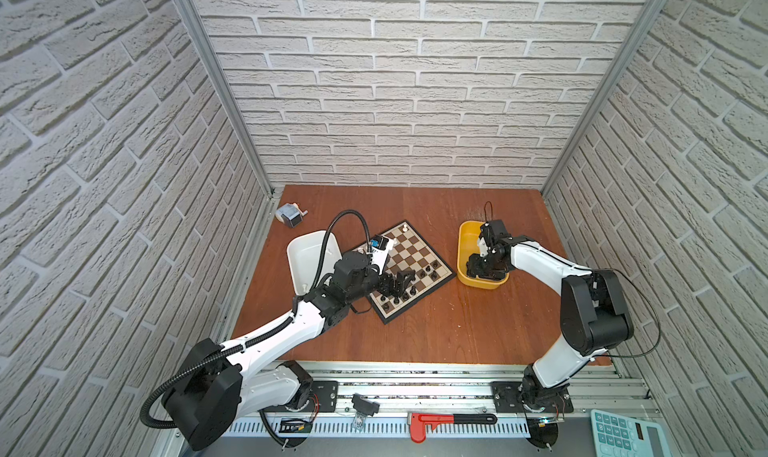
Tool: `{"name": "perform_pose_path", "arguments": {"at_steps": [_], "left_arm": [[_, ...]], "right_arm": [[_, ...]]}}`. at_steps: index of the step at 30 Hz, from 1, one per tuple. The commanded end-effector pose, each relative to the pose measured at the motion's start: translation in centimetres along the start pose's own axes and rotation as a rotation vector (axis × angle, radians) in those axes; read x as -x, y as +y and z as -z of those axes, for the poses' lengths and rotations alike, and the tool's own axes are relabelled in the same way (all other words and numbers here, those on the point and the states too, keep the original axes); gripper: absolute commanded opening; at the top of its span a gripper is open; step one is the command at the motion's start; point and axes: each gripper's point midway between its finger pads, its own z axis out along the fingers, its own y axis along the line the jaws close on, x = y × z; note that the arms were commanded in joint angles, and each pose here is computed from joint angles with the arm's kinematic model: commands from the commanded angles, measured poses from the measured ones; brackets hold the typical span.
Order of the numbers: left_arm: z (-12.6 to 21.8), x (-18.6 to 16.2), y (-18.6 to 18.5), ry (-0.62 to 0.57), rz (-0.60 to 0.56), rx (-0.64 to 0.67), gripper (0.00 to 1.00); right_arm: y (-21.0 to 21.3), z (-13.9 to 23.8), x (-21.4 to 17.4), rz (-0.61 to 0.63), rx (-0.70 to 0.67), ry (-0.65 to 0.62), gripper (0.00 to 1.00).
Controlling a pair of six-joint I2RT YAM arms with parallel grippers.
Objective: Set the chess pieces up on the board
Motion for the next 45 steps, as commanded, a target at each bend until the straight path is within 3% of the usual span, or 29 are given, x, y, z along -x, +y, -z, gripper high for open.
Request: {"name": "perform_pose_path", "arguments": {"at_steps": [1,4,14,19,30,32,36,45], "left_arm": [[0.4,1.2,-0.4,-0.057,-0.014,-0.008,0.98],[0.6,1.3,-0.4,-0.062,-0.015,-0.005,0.98],[0.9,1.5,-0.2,-0.079,-0.017,0.009,0.99],[0.9,1.7,-0.1,-0.080,-0.026,0.015,0.99],[0.4,1.6,-0.2,-0.071,-0.020,0.009,0.98],[0.3,1.5,-0.1,-0.067,-0.019,0.007,0.99],[0.1,1.6,-0.3,-0.066,-0.015,-0.003,0.99],[0.3,1.4,-0.3,-0.068,-0.016,-0.002,0.98]], "right_arm": [[0.1,-0.7,0.7,0.009,-0.005,-0.009,0.55],[-0.1,-2.0,1.2,0.011,-0.026,0.000,0.50],[0.8,-2.6,5.8,-0.033,-0.006,-0.126,0.14],[0.7,-1.8,7.5,-0.048,0.004,-0.166,0.06],[0.5,1.1,9.3,-0.057,0.060,-0.233,0.08],[-0.2,1.6,10.2,-0.043,0.014,-0.262,0.24],[-1.3,2.5,12.5,-0.084,-0.044,-0.308,0.46],[-4.2,0.3,13.9,-0.163,-0.150,-0.263,0.47]]}}
